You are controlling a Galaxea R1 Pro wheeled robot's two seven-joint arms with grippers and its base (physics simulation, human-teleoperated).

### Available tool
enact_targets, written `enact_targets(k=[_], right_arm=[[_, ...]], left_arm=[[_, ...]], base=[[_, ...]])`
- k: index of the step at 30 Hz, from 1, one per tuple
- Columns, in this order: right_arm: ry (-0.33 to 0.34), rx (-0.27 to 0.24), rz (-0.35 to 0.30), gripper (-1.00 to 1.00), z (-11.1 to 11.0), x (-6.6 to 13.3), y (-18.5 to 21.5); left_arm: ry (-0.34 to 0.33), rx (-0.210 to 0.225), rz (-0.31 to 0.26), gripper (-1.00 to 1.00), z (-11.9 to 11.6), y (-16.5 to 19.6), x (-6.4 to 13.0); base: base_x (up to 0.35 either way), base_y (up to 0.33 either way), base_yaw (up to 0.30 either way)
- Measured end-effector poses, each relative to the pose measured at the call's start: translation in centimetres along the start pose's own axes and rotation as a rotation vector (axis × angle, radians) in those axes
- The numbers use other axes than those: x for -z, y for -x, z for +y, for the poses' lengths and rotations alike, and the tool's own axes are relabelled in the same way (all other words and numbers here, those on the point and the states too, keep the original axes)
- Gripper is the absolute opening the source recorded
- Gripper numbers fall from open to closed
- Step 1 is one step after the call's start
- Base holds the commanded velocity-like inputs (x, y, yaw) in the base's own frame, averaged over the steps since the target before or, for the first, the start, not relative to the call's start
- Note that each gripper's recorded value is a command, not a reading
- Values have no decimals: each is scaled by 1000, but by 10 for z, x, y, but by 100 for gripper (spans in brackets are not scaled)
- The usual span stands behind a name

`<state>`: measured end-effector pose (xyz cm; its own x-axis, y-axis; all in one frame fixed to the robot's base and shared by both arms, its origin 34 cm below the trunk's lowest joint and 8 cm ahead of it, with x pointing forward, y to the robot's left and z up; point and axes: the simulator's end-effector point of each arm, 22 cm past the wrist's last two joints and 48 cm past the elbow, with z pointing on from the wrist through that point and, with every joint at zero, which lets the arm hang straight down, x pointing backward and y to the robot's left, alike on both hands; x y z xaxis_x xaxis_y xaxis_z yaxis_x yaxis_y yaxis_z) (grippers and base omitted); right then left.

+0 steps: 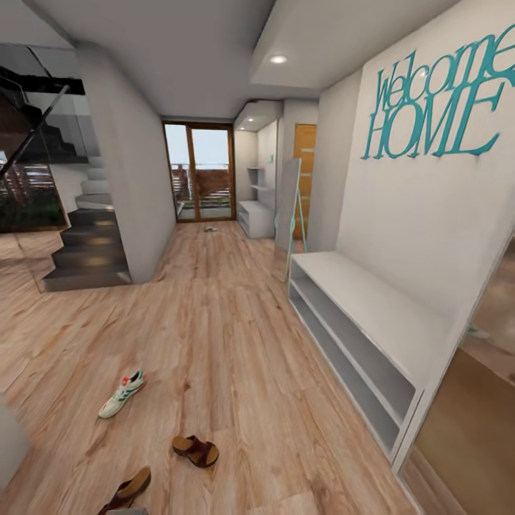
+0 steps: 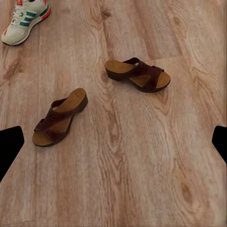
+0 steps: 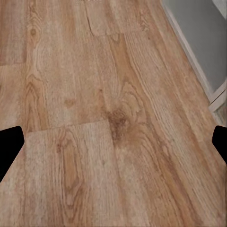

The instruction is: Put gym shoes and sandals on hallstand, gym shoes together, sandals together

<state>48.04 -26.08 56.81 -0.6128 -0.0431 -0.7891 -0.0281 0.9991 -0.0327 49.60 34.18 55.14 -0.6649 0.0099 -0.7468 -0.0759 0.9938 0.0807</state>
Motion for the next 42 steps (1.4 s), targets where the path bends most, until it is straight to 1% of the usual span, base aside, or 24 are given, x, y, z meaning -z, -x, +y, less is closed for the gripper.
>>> enact_targets(k=[11, 16, 24, 28, 36, 42], right_arm=[[21, 67, 0, 100, 5, 0, 0], [27, 88, 0, 100, 6, 0, 0], [31, 96, -5, 100, 7, 0, 2], [31, 95, -7, 100, 7, 0, 3], [31, 94, -2, 100, 8, -1, 1], [31, 93, 5, 100, 7, -1, -2]], left_arm=[[0, 0, 0, 100, 0, 0, 0], [0, 0, 1, 100, 0, 0, 0], [1, 0, 3, 100, 0, -1, 0], [2, 0, 13, 100, 1, -6, 1], [1, 0, 29, 100, 1, -14, 2], [0, -1, 36, 100, 0, -17, 2]], base=[[287, -206, 0], [294, -184, 0], [321, -77, 0], [335, -16, 24], [332, -3, 141], [127, 0, 166]])
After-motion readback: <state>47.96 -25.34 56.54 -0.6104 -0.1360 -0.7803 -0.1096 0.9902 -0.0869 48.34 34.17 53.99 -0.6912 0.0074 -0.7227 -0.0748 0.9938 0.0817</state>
